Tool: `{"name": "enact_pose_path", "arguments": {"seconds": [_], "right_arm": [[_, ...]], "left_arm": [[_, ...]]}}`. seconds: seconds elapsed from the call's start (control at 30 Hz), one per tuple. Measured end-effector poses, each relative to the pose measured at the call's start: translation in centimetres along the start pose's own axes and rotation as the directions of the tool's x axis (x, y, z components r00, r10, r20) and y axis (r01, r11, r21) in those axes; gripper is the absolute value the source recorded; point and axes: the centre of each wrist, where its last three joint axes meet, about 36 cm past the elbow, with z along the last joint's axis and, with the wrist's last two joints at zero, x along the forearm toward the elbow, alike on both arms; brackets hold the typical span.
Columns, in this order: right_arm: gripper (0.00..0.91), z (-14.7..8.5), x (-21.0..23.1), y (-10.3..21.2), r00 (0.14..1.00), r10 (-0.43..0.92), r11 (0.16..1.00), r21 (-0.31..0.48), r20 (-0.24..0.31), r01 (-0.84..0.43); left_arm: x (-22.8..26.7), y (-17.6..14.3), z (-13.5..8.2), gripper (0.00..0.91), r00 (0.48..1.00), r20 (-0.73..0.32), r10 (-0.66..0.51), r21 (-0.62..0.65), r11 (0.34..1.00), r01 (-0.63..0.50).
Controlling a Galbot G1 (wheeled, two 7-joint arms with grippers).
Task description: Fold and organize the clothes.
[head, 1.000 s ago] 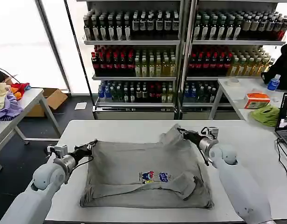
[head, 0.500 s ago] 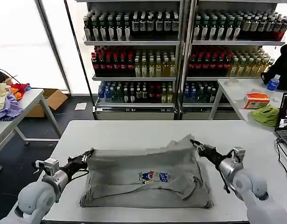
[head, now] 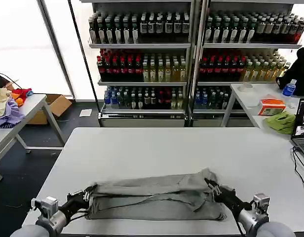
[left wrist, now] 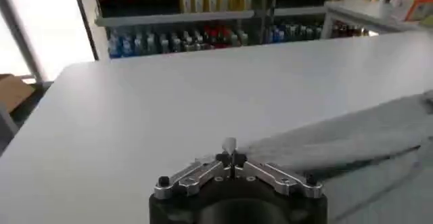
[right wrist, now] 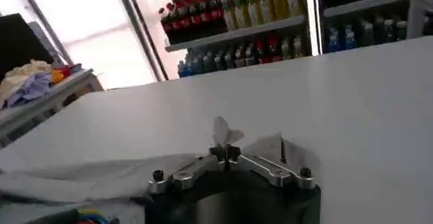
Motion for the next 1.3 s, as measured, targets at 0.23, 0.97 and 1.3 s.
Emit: {"name": "enact_pose_path", "arguments": {"seconds": [0.23, 0.97, 1.3], "right_arm": [[0.907, 0.1, 1.5, -0.8, 0.998, 0.048, 0.999, 0.018, 0.05, -0.049], [0.907, 4.2, 2.4, -6.4, 0.924, 0.137, 0.986, 0.044, 0.358, -0.163], [0.907, 4.7, 3.0, -7.1, 0.907, 0.185, 0.98, -0.006, 0.377, -0.197]], "left_arm": [[1.5, -0.4, 0.2, 0.907, 0.999, 0.0, -0.041, -0.007, 0.999, 0.041], [0.7, -3.8, 4.1, 0.907, 0.976, 0.141, -0.163, 0.138, 0.98, 0.144], [-2.3, -5.8, 6.2, 0.715, 0.968, 0.158, -0.197, 0.235, 0.959, 0.157]]}}
